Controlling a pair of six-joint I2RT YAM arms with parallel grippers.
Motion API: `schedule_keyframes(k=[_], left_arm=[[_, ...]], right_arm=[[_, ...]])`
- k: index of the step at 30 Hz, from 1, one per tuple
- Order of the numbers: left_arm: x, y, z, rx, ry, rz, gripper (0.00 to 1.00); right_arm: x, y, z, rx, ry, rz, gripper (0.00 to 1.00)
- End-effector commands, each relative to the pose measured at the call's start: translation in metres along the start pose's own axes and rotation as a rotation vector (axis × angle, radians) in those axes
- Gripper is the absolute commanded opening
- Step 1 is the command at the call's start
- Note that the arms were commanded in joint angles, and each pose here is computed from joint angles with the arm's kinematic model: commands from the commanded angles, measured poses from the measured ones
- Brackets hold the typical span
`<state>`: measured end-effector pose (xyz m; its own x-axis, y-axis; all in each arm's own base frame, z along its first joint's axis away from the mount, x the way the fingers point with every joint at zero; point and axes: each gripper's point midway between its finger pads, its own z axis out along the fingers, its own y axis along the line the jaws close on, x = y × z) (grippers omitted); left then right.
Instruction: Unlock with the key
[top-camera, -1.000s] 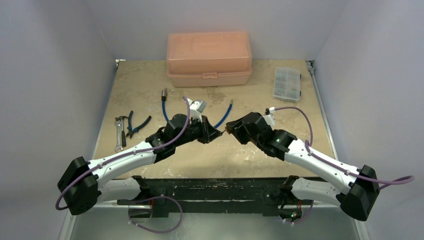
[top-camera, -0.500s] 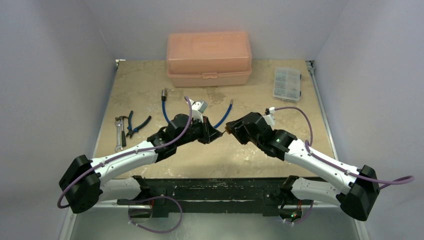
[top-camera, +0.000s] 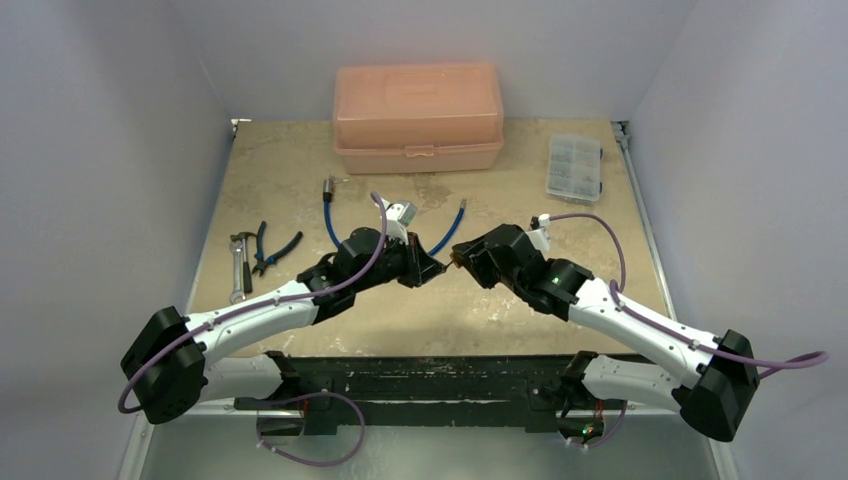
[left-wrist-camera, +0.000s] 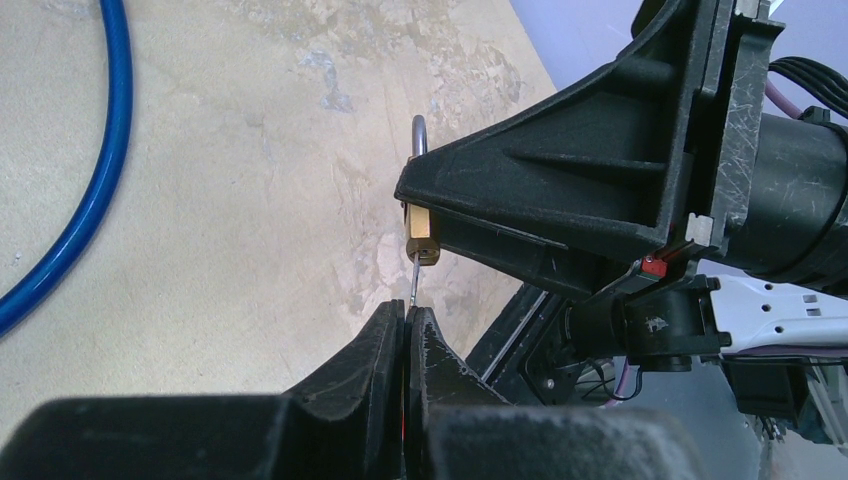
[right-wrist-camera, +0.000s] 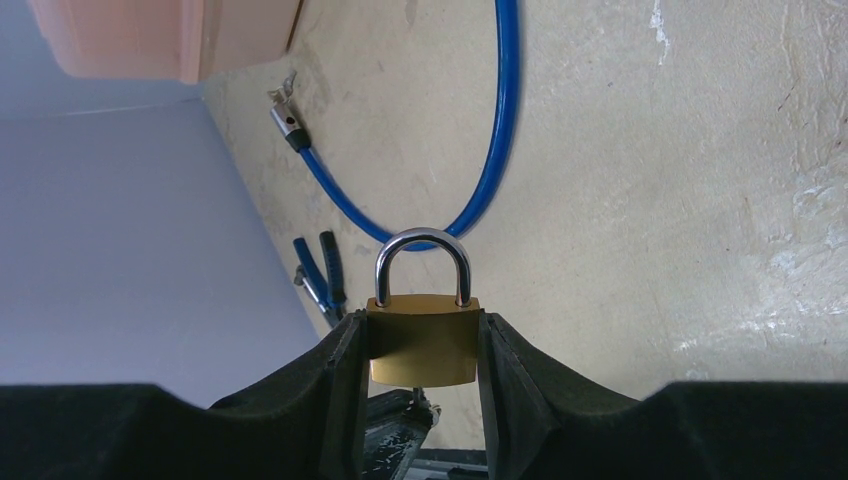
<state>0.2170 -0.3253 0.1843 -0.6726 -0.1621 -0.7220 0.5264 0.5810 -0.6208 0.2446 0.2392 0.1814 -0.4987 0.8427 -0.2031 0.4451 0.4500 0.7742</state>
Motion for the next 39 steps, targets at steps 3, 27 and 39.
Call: schedule_keyframes(k=[3,27,39], left_arm=[[-0.019,-0.02,0.004,0.067,-0.057,0.017,0.0],[-0.022,-0.017,0.008,0.053,-0.076,-0.002,0.0],[-0.023,-0.009,0.014,0.021,-0.096,-0.047,0.0]], right_arm=[[-0.001,0.032,-0.007,-0.082,-0.004,0.037,0.0],[0.001,0.032,-0.005,-0.078,-0.006,0.035,0.0],[0.002,0.03,-0.002,-0.041,-0.014,0.027,0.0]])
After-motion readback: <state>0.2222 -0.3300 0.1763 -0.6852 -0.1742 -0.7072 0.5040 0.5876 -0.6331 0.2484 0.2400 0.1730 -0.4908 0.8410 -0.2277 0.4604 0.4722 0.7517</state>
